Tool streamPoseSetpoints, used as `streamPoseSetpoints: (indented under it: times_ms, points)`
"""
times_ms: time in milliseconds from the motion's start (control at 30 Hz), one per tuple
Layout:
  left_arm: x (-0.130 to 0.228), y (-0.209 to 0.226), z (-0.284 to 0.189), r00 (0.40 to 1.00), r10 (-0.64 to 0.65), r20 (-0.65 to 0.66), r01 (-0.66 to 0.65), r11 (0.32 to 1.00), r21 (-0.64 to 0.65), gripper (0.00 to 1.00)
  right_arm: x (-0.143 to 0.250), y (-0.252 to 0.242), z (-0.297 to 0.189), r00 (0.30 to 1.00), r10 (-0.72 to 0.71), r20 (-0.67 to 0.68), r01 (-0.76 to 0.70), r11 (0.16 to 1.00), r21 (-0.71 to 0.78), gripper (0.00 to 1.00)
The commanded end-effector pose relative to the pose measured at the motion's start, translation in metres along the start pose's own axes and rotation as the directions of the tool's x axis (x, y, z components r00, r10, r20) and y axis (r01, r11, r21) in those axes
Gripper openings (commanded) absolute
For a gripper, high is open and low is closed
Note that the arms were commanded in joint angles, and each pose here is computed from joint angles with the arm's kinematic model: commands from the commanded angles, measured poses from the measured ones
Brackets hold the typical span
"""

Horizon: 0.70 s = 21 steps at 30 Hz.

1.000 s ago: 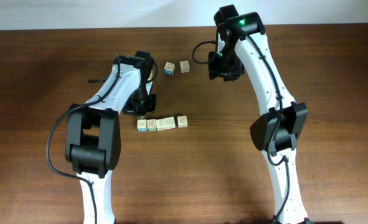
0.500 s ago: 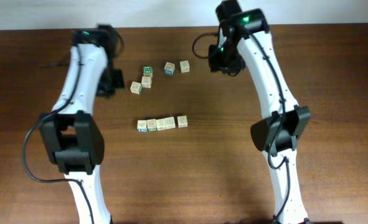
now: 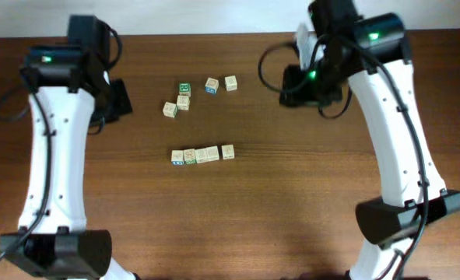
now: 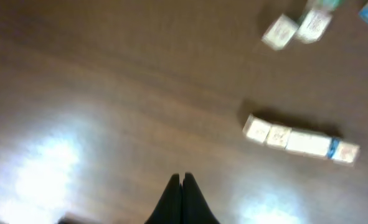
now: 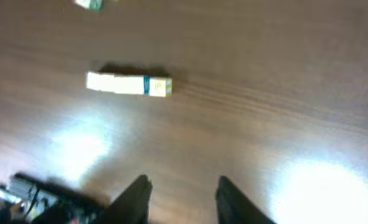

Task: Rotate 5 blocks
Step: 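Lower both grippers to the row ends and squeeze the blocks together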

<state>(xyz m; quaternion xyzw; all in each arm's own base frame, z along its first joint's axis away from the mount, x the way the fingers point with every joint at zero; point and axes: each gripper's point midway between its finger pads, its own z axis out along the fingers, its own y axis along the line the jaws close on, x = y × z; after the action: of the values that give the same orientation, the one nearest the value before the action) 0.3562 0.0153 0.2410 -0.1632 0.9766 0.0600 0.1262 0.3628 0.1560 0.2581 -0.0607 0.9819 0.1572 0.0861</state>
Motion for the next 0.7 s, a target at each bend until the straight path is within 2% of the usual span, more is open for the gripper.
streamPoseSetpoints:
  times_ms: [0,100,267,433,667]
  points:
    - [0.026,-0.014,0.062,0.993,-0.010,-0.121,0.014,0.999,0.031,0.00,0.012,-0.007,0.068,0.994,0.016,-0.109,-0.017,1.000,-0.016,0.30]
    - [0.042,-0.017,0.111,0.988,-0.001,-0.154,0.006,0.999,0.032,0.00,0.004,-0.009,0.134,0.990,0.106,-0.094,-0.114,0.991,-0.075,0.18]
    - [0.068,-0.019,0.159,0.984,-0.003,-0.179,0.011,0.999,0.042,0.00,0.003,0.004,0.198,0.991,0.089,-0.096,-0.100,0.989,-0.112,0.16]
    - [0.075,-0.039,0.187,0.982,-0.005,-0.186,0.030,0.991,0.133,0.00,0.009,0.001,0.227,0.978,0.152,-0.145,-0.165,0.982,-0.087,0.16]
    - [0.086,-0.076,0.210,0.973,0.059,-0.224,-0.009,0.976,0.216,0.00,0.016,0.002,0.239,0.979,0.135,-0.152,-0.145,0.988,-0.061,0.16]
